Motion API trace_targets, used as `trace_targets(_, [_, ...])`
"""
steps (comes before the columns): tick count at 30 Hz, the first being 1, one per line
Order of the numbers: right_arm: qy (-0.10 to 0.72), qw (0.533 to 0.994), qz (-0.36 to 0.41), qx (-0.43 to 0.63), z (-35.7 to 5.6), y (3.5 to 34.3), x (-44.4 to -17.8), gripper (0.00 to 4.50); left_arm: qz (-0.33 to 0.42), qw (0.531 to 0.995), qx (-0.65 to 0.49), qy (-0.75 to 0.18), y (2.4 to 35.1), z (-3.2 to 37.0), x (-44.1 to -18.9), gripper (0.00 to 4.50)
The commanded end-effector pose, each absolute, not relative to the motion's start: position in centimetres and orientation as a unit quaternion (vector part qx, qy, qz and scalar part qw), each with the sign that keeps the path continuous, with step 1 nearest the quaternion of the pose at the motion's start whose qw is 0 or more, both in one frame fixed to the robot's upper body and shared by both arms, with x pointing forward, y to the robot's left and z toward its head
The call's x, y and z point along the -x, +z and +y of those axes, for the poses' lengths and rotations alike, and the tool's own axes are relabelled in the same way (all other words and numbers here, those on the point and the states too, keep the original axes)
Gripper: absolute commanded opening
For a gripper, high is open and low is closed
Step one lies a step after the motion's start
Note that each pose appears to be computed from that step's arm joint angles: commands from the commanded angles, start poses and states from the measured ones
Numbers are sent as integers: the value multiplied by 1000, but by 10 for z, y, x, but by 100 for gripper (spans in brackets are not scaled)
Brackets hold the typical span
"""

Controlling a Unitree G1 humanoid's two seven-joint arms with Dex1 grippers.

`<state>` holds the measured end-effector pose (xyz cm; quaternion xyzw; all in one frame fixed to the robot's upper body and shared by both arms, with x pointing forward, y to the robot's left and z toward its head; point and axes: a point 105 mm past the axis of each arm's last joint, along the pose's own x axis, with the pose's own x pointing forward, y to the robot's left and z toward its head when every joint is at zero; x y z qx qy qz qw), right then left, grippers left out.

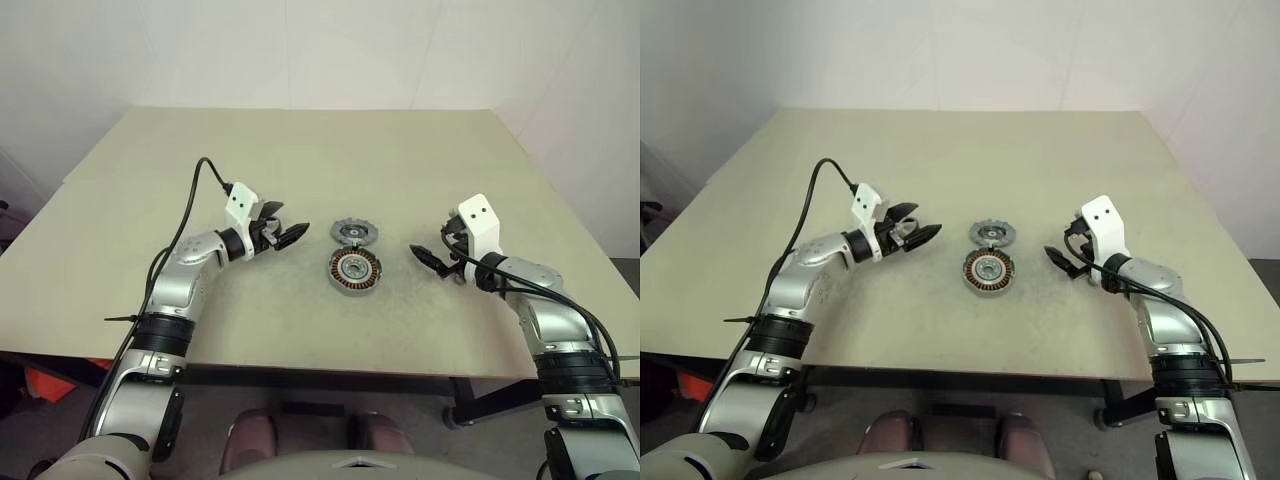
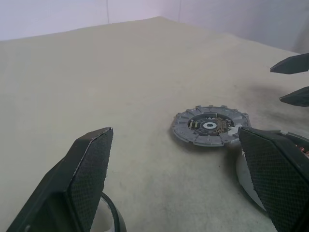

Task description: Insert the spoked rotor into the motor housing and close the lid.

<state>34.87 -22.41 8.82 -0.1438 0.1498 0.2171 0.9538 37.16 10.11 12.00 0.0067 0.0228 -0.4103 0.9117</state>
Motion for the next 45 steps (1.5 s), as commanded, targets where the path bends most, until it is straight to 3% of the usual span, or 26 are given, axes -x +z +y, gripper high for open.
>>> trace_targets(1, [223,955,118,158,-221,108,-351,450,-14,912,-9,-410,141,102,-375,437])
trace_targets(45, [216,960,126,128,-229,109,-349,450,-2,907,-4,-421,135,101,-372,437])
